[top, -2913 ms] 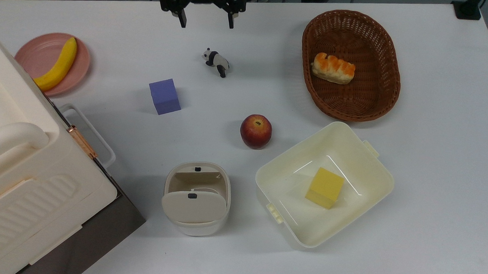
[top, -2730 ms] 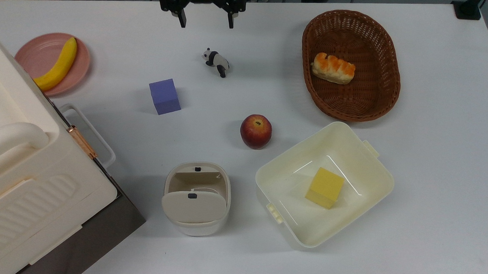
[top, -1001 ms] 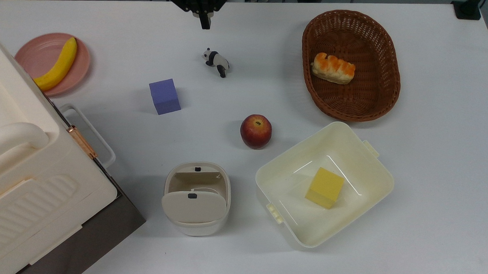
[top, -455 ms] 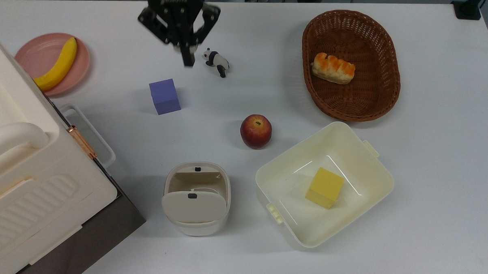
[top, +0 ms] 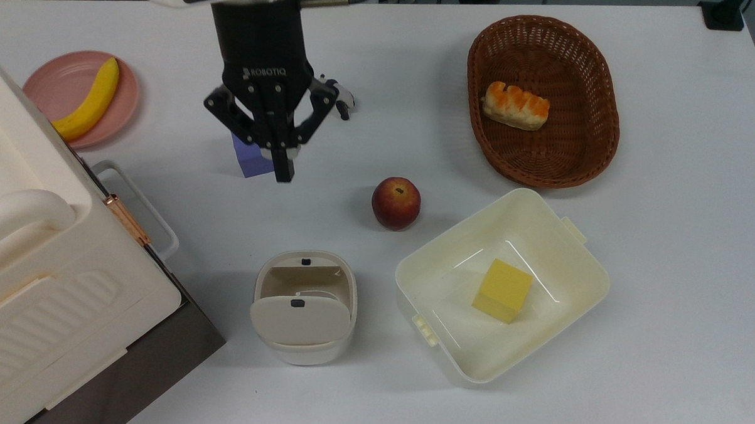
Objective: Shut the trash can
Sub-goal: 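Move the gripper toward the open lid of the white trash can, then lower the gripper behind the raised lid of the trash can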
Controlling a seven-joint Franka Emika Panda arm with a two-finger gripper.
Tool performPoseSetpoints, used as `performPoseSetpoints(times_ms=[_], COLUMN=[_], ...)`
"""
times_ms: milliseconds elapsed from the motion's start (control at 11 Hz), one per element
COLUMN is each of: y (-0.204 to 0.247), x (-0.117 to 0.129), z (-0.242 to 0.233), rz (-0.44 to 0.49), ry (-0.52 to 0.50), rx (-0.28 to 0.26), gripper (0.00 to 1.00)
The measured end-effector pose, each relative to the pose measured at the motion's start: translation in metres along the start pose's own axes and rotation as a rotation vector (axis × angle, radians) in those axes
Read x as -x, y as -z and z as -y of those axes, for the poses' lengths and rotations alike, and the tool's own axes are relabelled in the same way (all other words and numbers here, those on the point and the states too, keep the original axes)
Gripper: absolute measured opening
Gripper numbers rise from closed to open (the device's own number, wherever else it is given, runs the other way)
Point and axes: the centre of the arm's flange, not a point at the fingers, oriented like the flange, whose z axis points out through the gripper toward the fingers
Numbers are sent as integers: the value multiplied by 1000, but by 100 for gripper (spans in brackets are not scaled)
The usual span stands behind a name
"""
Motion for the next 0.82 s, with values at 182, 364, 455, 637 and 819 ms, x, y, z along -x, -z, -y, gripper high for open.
performPoseSetpoints(times_ms=[182,364,455,637,819], y=[-20,-43,-53,-66,-73], x=[-9,-11,-11,-12,-17], z=[9,14,15,14,12], rz=[-65,-119,-139,-176,-210], ry=[13,21,24,25,26], rx=[-6,-7,-6,-2,0], gripper=[1,1,1,1,1])
